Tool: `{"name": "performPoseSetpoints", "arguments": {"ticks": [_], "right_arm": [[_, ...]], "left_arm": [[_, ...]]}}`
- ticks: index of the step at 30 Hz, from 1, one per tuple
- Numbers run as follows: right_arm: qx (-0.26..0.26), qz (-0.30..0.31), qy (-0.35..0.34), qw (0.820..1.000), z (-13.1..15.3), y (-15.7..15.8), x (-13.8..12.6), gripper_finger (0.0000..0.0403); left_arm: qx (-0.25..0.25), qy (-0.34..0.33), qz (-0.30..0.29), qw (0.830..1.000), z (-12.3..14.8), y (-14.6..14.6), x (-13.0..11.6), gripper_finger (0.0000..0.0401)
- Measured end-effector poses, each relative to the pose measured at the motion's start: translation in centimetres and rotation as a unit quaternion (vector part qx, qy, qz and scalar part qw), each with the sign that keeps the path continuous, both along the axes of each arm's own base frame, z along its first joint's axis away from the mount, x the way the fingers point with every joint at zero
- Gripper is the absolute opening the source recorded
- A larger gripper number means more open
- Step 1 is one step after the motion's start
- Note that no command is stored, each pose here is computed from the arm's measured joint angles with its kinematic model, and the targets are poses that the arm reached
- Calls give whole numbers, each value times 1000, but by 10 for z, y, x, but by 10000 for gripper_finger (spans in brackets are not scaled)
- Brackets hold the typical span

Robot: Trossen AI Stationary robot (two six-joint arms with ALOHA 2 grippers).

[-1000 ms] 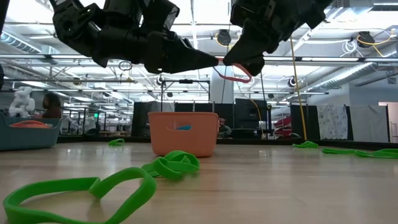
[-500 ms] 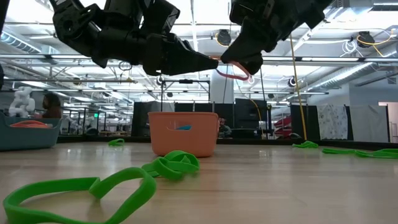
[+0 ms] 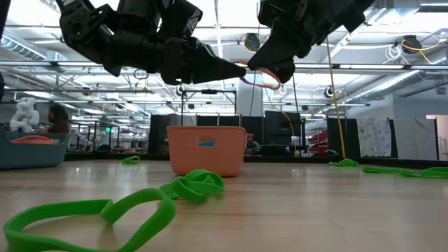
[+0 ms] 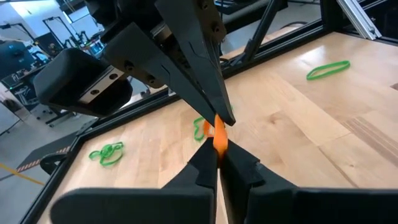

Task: Sort rubber bands into baskets
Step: Put the orange rubber band into the blue bin

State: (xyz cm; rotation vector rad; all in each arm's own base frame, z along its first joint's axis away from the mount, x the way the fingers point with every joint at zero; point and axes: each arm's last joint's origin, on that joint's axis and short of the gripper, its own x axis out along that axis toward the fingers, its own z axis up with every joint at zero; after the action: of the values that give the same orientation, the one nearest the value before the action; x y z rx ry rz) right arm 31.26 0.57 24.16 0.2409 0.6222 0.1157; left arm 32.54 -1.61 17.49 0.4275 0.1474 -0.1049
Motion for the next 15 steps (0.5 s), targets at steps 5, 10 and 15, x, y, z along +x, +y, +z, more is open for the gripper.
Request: {"name": "performPoseSetpoints", "arguments": {"ticks": [5, 10, 15], "right_arm": [[-6, 4, 1, 1000, 0, 0, 0, 7], [-23, 0, 3, 1000, -1, -1, -1, 49], [-53, 4, 27, 998, -5, -2, -4, 99]], "left_arm": [[0, 0, 0, 1000, 0, 0, 0, 12], [-1, 1, 1, 1000, 0, 0, 0, 12], [-4, 32, 33, 999, 1, -2, -5, 6]]}}
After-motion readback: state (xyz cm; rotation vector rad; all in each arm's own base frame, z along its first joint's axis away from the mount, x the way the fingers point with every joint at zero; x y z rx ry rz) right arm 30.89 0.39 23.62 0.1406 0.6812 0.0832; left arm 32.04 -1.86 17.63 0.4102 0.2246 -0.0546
